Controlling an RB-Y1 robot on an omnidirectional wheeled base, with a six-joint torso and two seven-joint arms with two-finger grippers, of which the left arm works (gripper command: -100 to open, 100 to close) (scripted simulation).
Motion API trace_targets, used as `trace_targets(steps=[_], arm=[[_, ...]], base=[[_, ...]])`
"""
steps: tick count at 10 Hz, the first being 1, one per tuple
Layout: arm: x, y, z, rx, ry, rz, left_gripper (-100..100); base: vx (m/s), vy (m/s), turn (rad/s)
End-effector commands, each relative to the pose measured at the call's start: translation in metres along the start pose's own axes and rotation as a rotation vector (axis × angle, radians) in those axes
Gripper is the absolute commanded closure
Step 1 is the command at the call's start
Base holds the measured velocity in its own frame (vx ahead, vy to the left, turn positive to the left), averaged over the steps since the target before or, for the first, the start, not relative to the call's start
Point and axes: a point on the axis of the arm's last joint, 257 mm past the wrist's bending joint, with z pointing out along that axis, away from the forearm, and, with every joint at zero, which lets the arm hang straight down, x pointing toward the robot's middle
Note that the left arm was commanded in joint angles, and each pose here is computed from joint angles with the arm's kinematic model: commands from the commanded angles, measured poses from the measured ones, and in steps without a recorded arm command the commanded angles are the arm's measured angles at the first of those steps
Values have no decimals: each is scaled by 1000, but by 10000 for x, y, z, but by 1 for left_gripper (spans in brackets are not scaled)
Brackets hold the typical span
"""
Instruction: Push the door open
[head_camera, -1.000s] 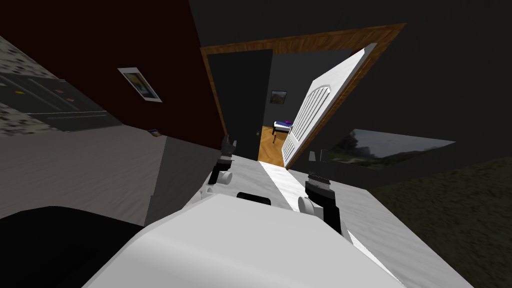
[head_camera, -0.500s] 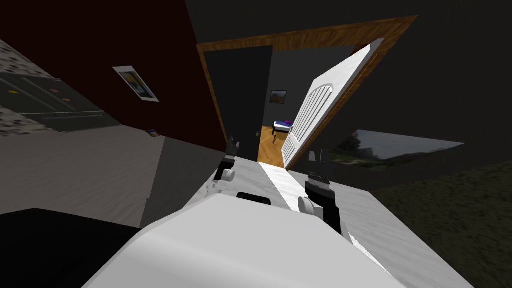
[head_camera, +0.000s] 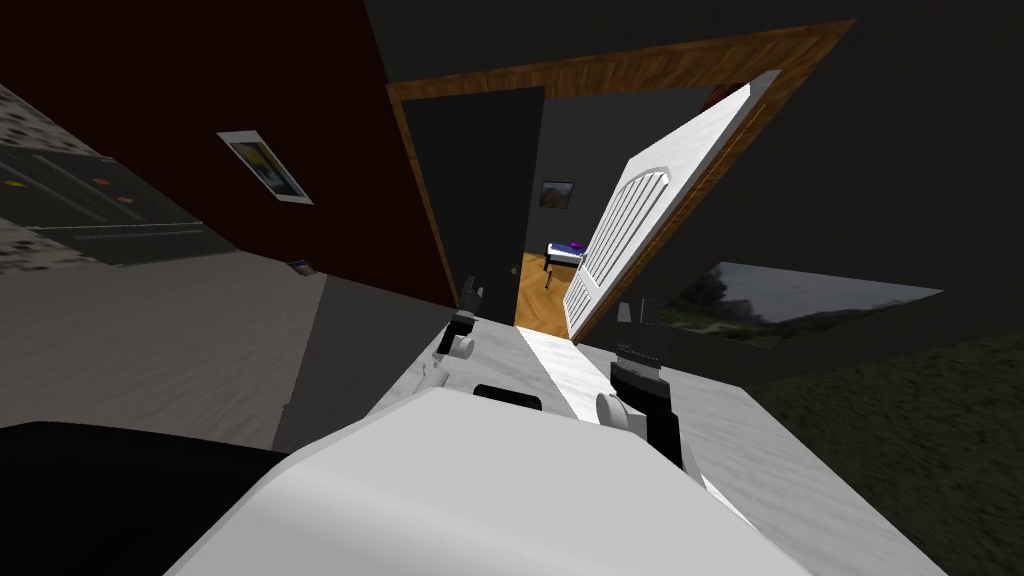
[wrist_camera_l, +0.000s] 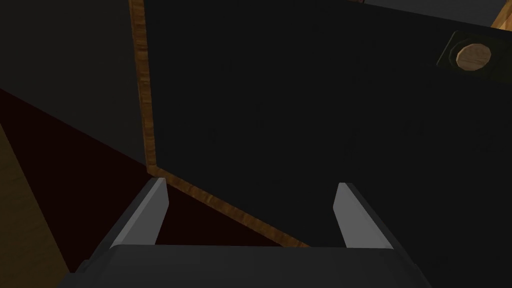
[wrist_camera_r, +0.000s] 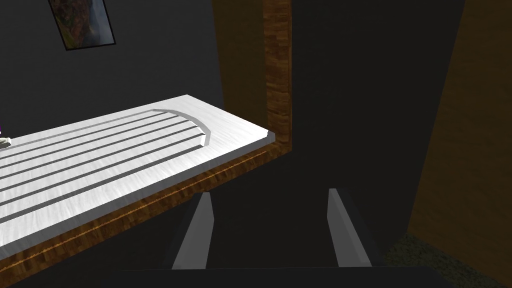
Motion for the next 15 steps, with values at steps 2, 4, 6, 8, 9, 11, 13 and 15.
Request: trace_targets(steps=[2,4,6,8,9,11,13,15], arm=[[-8,217,33,-35,2,7,-100],[-11,366,48,-60,3,12,-100],[6,545,113,-87,9,20,-100],[3,692,121,-113,10,25,-100],[23,736,168,-117,15,29,-100],[20,879,173,-143,15,35,-100],[13,1031,169,-172,15,41,-100],[20,1132,184,-190,17,46,-100]], base=[[60,-5,-1],[64,-10,-3],[59,-11,-4],[66,-5,-1],[85,-5,-7],[60,-1,-2],[53,-5,-1],[70,-12,-4]])
